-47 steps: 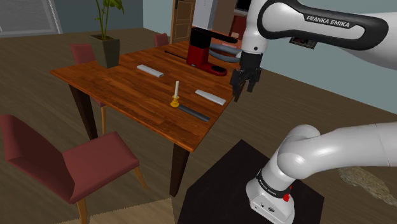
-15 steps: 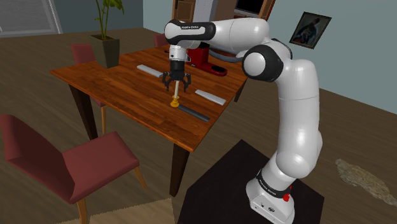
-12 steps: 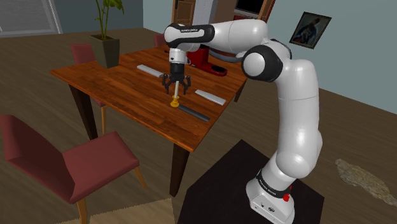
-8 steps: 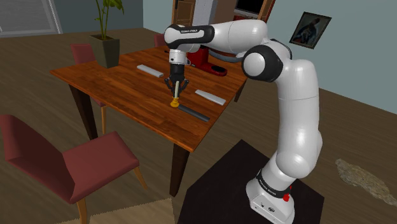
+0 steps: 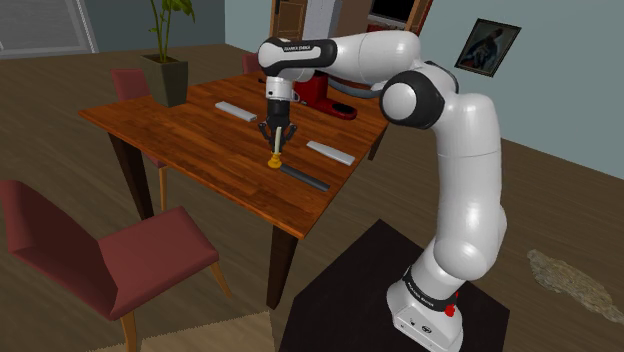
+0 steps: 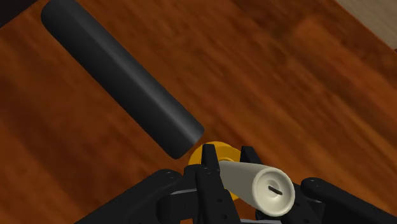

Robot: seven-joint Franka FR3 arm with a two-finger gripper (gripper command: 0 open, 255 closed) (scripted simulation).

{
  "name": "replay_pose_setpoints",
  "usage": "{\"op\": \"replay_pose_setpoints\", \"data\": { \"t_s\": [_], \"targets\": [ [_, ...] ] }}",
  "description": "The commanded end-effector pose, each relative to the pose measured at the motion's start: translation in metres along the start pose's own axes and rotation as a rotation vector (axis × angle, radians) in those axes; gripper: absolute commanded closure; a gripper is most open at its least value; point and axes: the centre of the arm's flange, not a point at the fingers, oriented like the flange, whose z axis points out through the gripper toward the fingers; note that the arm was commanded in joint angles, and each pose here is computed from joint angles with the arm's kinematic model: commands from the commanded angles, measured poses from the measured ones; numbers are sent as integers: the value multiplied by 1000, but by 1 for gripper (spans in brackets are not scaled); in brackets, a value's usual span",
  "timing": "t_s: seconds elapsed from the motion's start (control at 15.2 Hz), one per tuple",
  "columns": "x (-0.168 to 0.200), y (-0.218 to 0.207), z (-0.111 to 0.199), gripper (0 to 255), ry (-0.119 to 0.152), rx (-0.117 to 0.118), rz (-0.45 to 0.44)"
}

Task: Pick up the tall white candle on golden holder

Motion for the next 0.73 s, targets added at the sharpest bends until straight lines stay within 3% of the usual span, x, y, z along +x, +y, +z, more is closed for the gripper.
{"op": "replay_pose_setpoints", "data": {
  "t_s": [0.0,0.66],
  "targets": [
    [-3,0,-8,255,0,0,0],
    [-26,0,-55,255,0,0,0]
  ]
}}
